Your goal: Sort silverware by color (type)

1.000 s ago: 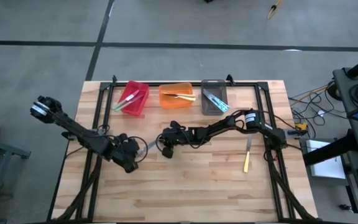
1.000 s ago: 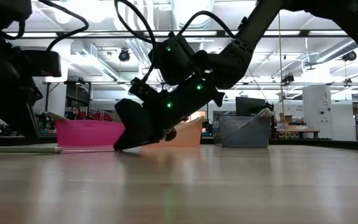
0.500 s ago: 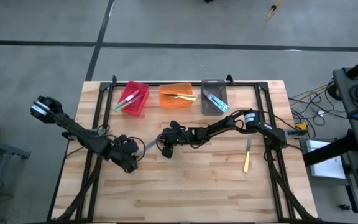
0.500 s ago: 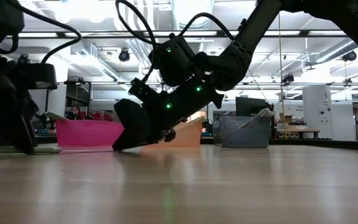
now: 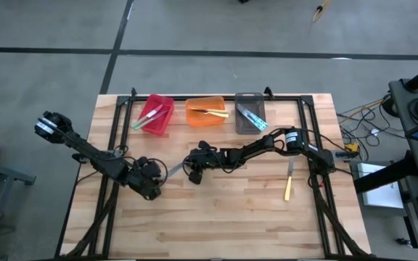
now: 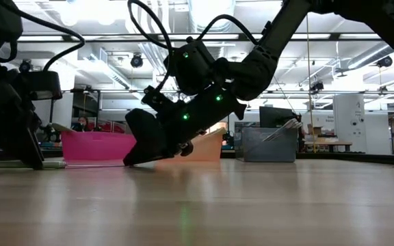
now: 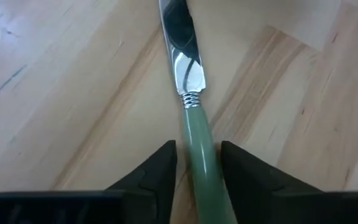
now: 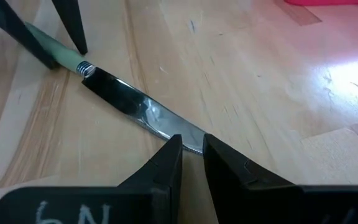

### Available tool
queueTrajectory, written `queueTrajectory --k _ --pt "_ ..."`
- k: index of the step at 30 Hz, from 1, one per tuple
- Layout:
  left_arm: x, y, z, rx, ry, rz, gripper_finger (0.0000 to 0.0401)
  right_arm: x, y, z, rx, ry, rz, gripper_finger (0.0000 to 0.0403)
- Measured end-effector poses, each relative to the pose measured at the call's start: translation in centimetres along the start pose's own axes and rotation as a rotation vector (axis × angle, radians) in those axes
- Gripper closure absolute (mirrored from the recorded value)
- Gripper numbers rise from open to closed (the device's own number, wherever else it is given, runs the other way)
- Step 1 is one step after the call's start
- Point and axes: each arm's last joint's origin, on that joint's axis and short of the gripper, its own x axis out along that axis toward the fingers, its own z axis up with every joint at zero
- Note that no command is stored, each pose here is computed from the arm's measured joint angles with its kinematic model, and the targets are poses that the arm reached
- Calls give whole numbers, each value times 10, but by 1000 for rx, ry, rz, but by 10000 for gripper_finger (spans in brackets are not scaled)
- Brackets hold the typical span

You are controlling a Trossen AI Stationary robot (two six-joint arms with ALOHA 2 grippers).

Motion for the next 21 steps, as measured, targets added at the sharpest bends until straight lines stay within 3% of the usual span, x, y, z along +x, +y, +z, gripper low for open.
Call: queueTrajectory --k 7,15,21 --pt "0 1 0 -27 -6 16 375 0 0 0 0 1 -1 344" --pt "-2 -1 2 -72 -11 13 376 -3 1 4 1 -6 2 344" --pt "-11 -10 12 -56 -21 -12 400 -12 5 14 -24 -10 17 344"
